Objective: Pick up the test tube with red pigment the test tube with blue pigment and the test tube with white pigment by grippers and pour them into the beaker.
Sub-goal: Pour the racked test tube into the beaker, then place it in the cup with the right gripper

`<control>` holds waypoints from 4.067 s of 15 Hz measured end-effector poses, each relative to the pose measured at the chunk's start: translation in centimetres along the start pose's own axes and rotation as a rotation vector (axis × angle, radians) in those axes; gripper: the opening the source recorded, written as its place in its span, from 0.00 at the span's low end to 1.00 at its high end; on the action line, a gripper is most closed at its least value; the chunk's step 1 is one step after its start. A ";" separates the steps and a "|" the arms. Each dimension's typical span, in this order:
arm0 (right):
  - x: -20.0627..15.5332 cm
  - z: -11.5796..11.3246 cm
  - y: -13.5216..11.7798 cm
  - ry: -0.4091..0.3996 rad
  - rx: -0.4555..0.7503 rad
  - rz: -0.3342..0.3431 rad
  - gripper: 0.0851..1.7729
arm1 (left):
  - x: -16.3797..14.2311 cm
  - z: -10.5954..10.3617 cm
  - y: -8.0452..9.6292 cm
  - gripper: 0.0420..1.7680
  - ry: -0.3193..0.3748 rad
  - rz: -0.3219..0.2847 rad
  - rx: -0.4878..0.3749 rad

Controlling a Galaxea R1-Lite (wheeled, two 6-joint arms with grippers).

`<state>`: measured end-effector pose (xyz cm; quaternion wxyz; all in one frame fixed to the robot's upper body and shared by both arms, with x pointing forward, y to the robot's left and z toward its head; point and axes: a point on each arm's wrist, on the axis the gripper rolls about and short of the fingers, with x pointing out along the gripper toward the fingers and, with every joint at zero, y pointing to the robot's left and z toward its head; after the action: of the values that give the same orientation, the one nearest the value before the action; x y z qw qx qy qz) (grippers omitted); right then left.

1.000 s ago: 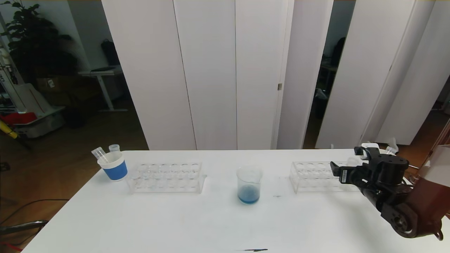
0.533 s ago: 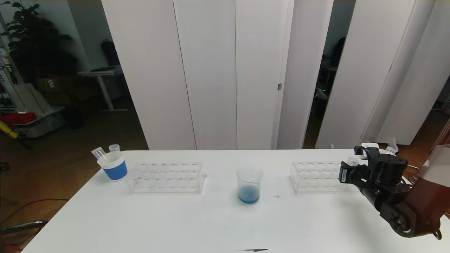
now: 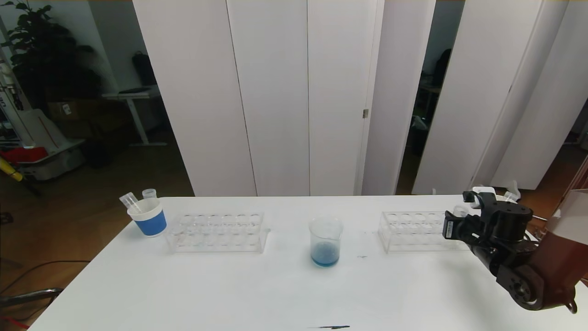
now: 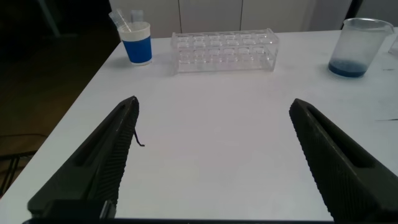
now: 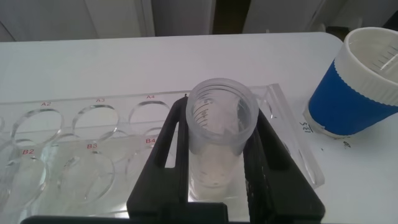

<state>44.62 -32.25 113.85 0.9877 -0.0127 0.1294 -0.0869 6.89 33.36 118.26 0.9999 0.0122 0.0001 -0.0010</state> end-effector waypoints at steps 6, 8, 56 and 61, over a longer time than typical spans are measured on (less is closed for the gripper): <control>-0.1 0.3 0.0 -0.007 0.026 0.001 0.29 | 0.0 0.0 0.0 0.98 0.000 0.000 0.000; -0.5 1.2 0.0 -0.031 0.035 0.009 0.29 | 0.0 0.0 0.0 0.98 0.000 0.000 0.000; -2.1 12.6 14.3 -0.762 -0.792 1.045 0.29 | 0.0 0.0 0.0 0.98 0.000 0.000 0.000; -0.1 12.6 15.8 -0.830 -1.029 1.105 0.29 | 0.0 0.0 0.0 0.98 0.000 0.000 0.000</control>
<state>50.45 -16.64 125.24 0.7269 -0.4248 -0.2311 0.4875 6.89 33.36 118.26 0.9999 0.0122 0.0001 -0.0010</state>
